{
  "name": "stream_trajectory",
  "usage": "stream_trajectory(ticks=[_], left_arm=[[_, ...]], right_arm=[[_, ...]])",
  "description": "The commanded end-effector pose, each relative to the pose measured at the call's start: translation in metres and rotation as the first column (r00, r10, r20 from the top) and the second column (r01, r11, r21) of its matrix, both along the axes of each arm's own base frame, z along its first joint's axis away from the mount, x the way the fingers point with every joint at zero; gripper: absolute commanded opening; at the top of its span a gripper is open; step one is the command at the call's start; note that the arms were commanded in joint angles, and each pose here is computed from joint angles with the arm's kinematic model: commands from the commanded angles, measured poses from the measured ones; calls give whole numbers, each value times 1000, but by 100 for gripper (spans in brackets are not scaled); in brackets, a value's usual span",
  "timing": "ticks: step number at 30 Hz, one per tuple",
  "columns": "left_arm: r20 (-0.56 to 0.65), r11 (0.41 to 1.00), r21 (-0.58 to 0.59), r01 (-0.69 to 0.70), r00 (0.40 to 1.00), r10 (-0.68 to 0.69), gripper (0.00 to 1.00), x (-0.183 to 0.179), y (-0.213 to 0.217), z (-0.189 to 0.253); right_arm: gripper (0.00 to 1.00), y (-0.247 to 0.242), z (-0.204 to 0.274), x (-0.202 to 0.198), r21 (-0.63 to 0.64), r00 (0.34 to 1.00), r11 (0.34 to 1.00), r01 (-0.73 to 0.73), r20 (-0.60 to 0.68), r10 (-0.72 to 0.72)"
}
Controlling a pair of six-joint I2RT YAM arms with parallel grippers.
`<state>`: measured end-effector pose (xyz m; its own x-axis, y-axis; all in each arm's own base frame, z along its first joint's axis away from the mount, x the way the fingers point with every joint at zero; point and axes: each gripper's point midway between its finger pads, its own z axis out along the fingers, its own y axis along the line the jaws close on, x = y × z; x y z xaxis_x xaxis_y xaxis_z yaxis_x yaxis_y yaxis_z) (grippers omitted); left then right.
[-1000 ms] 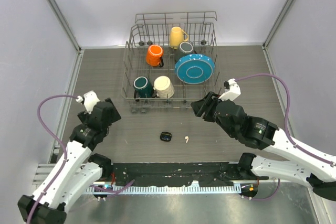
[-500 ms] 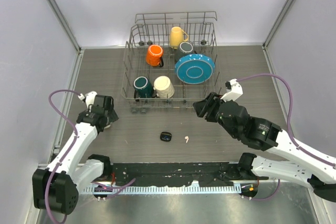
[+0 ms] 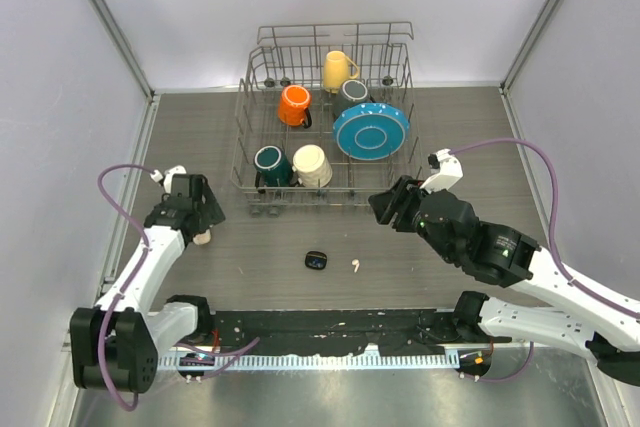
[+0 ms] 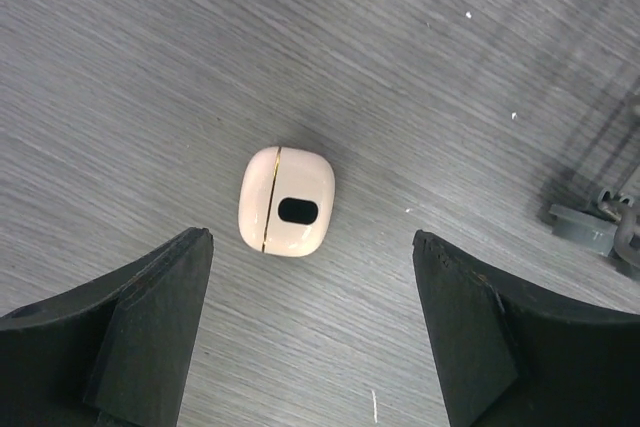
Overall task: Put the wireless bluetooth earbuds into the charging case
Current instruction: Pick up the charging case at the center of the board.
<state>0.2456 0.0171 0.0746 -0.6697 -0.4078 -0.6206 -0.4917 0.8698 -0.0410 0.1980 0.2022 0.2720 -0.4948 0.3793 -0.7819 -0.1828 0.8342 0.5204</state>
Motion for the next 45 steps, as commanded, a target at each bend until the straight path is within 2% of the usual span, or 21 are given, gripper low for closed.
stream_trajectory(ticks=[1, 9, 16, 19, 25, 31, 45], left_arm=[[57, 999, -8, 31, 998, -31, 83, 18, 5, 6], [-44, 999, -38, 18, 999, -19, 75, 18, 5, -15], [-104, 999, -54, -7, 995, 2, 73, 15, 5, -28], [-114, 997, -55, -50, 993, 44, 73, 16, 16, -30], [-129, 995, -87, -53, 991, 42, 72, 22, 16, -36], [-141, 994, -107, -35, 990, 20, 65, 21, 13, -39], [-174, 993, -119, -22, 985, 1, 58, 19, 10, -45]], right_arm=[[57, -6, 22, 0, 16, 999, 1000, -1, 47, 1], [57, -7, 23, 1, -13, 998, 1000, -9, 57, 10], [57, -4, 21, 2, -37, 998, 999, -24, 57, 26], [57, -3, 19, 3, -51, 998, 998, -29, 52, 32], [57, 0, 18, 5, -59, 998, 998, -37, 48, 39], [57, 0, 17, 6, -66, 998, 997, -32, 46, 35], [57, -1, 18, 7, -61, 998, 998, -34, 45, 37]])
